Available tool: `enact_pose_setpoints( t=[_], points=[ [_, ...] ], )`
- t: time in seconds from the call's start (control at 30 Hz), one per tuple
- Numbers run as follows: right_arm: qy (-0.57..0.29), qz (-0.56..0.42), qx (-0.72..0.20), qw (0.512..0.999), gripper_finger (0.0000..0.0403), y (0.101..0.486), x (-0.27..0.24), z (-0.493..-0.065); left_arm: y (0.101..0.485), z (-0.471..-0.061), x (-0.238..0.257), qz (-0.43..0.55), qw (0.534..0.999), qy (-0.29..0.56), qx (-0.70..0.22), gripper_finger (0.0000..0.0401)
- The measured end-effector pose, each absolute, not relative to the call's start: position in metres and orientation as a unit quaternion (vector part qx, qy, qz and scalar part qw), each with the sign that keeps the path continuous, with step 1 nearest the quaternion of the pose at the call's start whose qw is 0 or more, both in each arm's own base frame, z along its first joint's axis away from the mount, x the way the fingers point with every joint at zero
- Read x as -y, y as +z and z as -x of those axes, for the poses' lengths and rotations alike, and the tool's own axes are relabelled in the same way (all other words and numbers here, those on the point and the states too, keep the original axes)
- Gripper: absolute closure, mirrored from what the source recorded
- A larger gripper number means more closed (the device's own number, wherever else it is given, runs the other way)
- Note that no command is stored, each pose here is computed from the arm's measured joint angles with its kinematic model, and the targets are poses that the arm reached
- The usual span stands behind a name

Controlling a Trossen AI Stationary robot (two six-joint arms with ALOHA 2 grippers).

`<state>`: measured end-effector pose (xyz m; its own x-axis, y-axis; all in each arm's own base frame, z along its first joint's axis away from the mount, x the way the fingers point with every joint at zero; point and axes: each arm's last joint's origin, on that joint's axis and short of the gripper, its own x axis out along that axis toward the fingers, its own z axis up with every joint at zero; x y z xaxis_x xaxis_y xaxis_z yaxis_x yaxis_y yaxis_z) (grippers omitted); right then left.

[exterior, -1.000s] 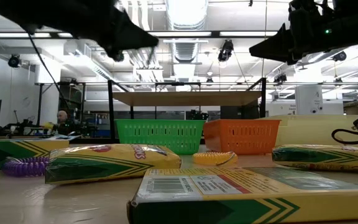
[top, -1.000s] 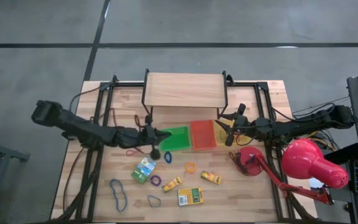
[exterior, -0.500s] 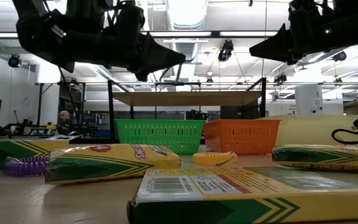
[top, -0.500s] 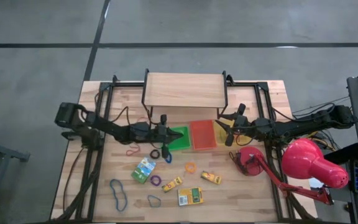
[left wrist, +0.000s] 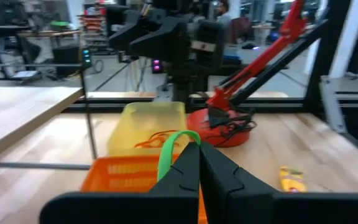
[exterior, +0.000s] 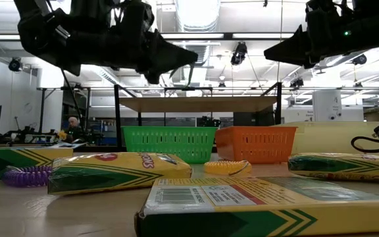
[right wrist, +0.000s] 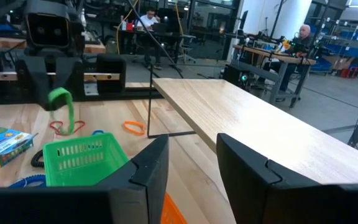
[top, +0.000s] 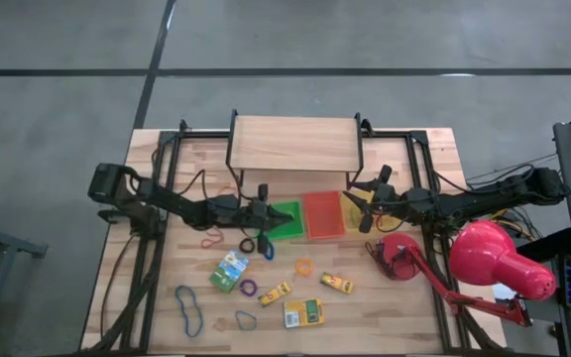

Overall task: Pick & Place Office Desk Supplies
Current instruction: Put the green rubber band into the yellow bin

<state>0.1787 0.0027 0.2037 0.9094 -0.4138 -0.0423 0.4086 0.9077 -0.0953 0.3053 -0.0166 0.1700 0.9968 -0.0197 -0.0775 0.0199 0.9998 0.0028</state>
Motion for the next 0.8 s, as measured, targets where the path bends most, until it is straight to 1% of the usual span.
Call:
enact_pose_setpoints(
  t=[0.2,0.4,0.6,0.8],
  points=[
    [-0.211,0.042,-0.031,0.976,0.0281,0.204,-0.003,-0.179,0.171,-0.312,0.028,0.015,0.996,-0.056,-0.067,0.0399],
    [-0.211,0.042,-0.031,0.976,0.028,0.204,-0.003,-0.179,0.166,-0.332,0.043,0.01,0.992,-0.089,-0.086,0.0399],
    [-0.211,0.042,-0.031,0.976,0.0273,0.204,-0.003,-0.179,0.142,-0.361,0.05,0.001,0.987,-0.113,-0.116,0.0399],
    [-0.21,0.043,-0.034,0.976,0.0271,0.203,-0.003,-0.179,0.121,-0.391,0.056,-0.005,0.984,-0.126,-0.127,0.0399]
  ],
)
